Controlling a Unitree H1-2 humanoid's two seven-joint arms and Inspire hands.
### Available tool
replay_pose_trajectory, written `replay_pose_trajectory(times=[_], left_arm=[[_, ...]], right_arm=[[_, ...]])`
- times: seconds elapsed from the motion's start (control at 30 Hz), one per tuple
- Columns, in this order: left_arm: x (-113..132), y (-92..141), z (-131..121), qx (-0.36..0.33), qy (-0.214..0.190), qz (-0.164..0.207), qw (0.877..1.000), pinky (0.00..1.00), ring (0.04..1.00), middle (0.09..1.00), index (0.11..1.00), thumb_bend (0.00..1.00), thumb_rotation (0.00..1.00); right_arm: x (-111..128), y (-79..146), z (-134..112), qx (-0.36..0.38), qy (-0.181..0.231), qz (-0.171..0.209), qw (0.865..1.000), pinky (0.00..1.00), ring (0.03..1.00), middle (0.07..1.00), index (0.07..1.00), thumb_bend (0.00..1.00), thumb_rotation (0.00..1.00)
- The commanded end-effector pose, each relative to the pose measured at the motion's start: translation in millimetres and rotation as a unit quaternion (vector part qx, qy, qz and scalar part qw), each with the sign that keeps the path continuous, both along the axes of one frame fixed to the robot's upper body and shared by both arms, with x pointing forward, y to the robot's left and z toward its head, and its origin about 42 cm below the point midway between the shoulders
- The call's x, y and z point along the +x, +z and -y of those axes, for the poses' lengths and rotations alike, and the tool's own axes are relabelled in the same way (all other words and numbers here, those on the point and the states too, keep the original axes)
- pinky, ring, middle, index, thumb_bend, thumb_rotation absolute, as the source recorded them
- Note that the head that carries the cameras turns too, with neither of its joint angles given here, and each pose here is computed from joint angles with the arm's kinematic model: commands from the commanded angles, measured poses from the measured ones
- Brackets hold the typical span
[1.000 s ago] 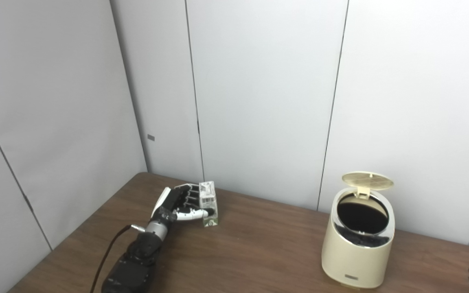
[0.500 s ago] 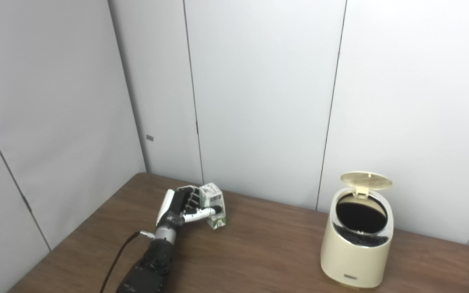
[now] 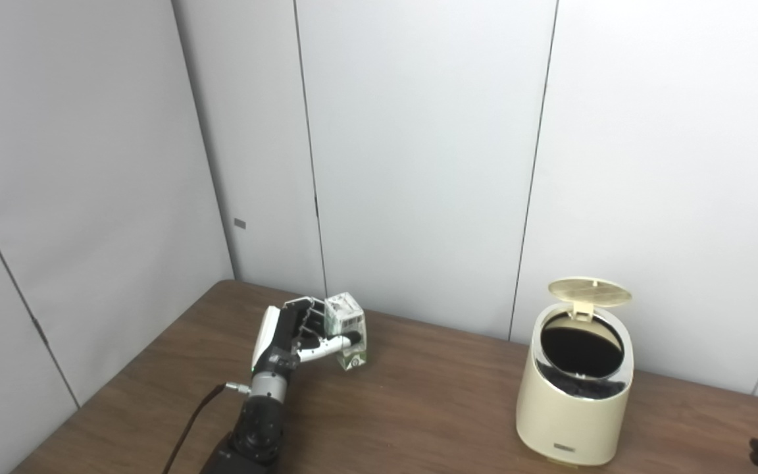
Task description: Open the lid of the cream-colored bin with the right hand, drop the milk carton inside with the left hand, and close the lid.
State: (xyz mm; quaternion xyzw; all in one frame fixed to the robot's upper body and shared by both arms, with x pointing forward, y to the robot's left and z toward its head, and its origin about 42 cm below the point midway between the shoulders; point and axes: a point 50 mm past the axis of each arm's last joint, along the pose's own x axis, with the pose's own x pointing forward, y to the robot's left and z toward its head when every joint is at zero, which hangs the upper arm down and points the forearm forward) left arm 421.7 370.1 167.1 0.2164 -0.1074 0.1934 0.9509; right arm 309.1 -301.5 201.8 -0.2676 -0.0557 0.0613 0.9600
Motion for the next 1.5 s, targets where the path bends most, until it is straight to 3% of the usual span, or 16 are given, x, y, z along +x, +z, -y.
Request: replay_pose_trajectory(times=[0.0,0.27,0.37,0.67,1.03,1.47], left_arm=[[4.7,41.5,-0.6,0.014,0.011,0.063,0.998,0.44,0.51,0.482,0.508,0.52,0.0],[-17.3,64.6,32.7,0.013,0.018,0.077,0.997,0.48,0.553,0.493,0.501,0.52,0.0],[-24.6,74.3,44.6,0.021,0.011,0.088,0.996,0.49,0.558,0.495,0.5,0.52,0.0],[-44.5,98.5,89.7,0.016,-0.037,0.13,0.991,0.42,0.527,0.493,0.499,0.52,0.0],[-47.9,105.3,138.7,-0.001,-0.095,0.155,0.983,0.44,0.536,0.494,0.495,0.52,0.0],[-36.5,96.6,192.8,-0.026,-0.156,0.151,0.976,0.4,0.513,0.486,0.503,0.52,0.0]], right_arm=[[5.8,17.7,1.9,-0.004,0.001,0.051,0.999,0.43,0.632,0.836,0.834,0.85,0.45],[8.5,13.6,-2.3,0.013,-0.017,0.056,0.998,0.44,0.641,0.824,0.833,0.76,0.28],[9.1,12.0,-5.3,0.017,-0.018,0.057,0.998,0.46,0.657,0.831,0.844,0.76,0.27],[11.8,11.5,-20.2,0.032,-0.021,0.054,0.998,0.56,0.725,0.855,0.867,0.69,0.15],[17.8,12.9,-25.1,0.044,-0.01,0.063,0.997,0.64,0.771,0.881,0.891,0.69,0.02],[26.9,-1.9,-26.5,0.046,0.009,0.084,0.995,0.61,0.76,0.874,0.881,0.73,0.1]])
